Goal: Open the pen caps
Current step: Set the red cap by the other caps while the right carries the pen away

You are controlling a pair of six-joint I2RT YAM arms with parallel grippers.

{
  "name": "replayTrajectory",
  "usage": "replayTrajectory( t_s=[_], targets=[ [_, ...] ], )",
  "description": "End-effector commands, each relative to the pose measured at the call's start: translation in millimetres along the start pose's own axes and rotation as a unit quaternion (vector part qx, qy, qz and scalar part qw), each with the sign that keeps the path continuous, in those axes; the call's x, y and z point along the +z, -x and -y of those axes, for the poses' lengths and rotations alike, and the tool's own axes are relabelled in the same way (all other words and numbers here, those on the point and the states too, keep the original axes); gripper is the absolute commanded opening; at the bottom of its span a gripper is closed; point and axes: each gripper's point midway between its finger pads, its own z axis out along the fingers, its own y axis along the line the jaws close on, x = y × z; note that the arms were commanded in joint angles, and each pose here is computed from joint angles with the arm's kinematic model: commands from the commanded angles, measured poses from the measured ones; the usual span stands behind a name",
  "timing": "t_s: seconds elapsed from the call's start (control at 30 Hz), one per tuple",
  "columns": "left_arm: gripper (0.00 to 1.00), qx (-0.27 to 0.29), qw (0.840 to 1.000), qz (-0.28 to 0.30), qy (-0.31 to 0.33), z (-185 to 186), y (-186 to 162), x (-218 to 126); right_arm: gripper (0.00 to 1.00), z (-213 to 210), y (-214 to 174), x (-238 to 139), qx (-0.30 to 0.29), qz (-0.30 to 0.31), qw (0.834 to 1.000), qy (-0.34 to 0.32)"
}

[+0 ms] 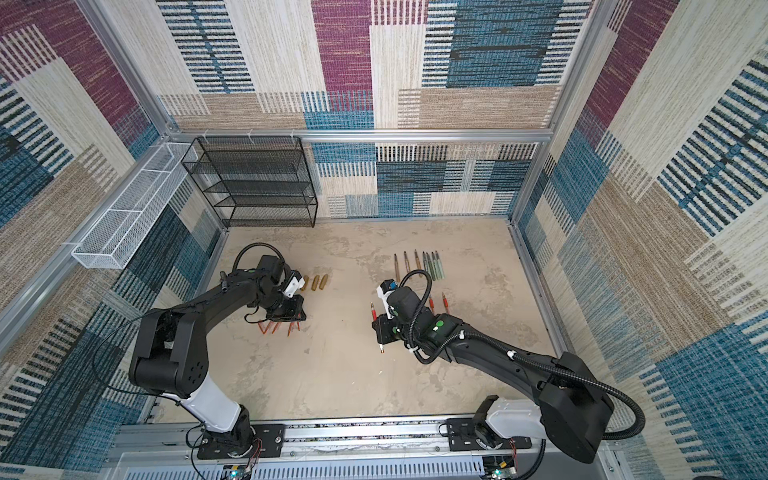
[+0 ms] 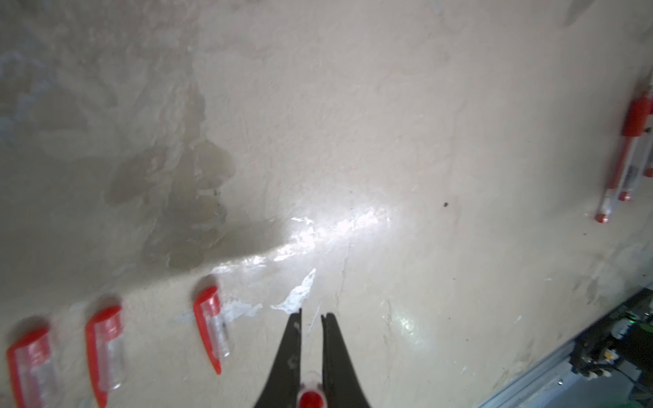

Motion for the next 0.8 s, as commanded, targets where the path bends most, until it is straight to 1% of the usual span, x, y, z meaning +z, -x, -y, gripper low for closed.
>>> replayTrajectory(
  t_s=[0.0, 0.23, 0.4, 0.63, 0.77],
  targets=[
    [0.08, 0.002, 0.999, -0.024, 0.041, -13, -8, 5, 0.00, 6, 0, -5, 0.017, 0.009, 1.000, -0.010],
    [0.11, -0.001, 0.997, -0.049, 0.057, -17, -11, 18, 0.00, 17, 1, -12, 0.025, 0.034, 0.999, -0.014],
    [0.22, -0.001, 0.997, -0.054, 0.061, -18, -14, 21, 0.00, 21, -2, -12, 0.031, 0.031, 0.999, -0.019],
    [0.29, 0.000, 0.997, -0.043, 0.064, -15, -11, 16, 0.00, 28, -2, -15, 0.038, 0.034, 0.998, -0.035],
    [0.31, 0.000, 0.998, -0.021, 0.057, -7, -7, 3, 0.00, 32, -1, -14, 0.043, 0.028, 0.998, -0.049]
  ],
)
